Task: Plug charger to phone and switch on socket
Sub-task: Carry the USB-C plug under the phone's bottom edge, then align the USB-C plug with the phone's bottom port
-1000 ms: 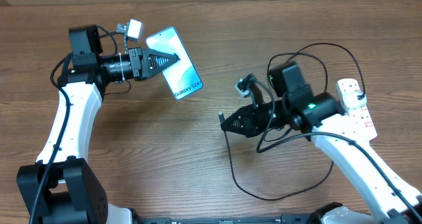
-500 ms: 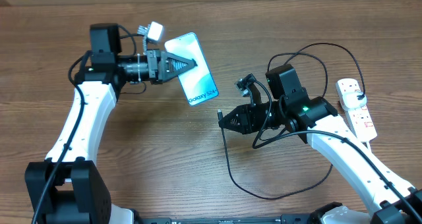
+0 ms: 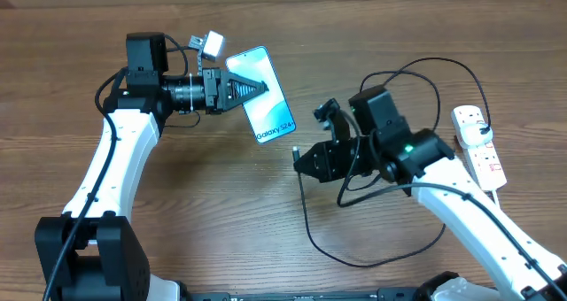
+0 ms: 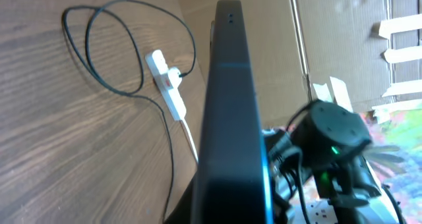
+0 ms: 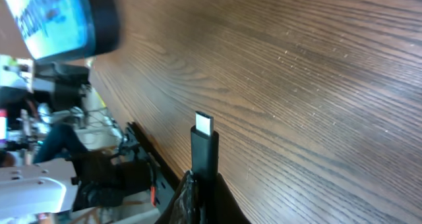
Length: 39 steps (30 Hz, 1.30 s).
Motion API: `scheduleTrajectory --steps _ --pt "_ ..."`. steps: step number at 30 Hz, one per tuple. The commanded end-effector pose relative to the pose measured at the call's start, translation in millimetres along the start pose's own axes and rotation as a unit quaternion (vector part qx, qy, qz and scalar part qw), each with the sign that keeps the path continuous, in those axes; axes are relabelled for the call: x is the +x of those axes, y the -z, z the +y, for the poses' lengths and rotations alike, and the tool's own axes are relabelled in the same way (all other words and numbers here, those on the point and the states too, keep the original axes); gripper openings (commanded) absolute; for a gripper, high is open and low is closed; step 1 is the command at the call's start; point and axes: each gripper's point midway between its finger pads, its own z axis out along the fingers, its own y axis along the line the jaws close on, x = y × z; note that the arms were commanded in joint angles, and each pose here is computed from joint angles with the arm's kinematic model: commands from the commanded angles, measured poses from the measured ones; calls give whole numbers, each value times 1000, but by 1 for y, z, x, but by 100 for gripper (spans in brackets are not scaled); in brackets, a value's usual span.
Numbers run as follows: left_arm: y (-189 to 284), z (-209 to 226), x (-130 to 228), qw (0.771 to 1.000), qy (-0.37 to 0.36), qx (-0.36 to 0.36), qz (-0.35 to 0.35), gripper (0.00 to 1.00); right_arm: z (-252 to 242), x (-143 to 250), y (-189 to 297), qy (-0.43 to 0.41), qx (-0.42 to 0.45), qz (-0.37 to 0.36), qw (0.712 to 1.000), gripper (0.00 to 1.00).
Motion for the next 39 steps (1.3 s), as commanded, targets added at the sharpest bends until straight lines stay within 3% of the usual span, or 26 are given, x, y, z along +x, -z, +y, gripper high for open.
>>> scheduleTrajectory --steps 1,21,35,39 --pt "-1 -4 5 1000 -7 16 12 4 20 -5 1 28 16 -21 999 4" --pt "-1 9 16 999 26 -15 18 4 21 -7 -4 18 39 -33 999 4" --pt "-11 6 24 999 16 -12 33 4 18 -4 -5 64 44 -24 997 4" --pt "-10 16 22 999 18 -41 26 4 22 -4 -3 97 39 -22 994 4"
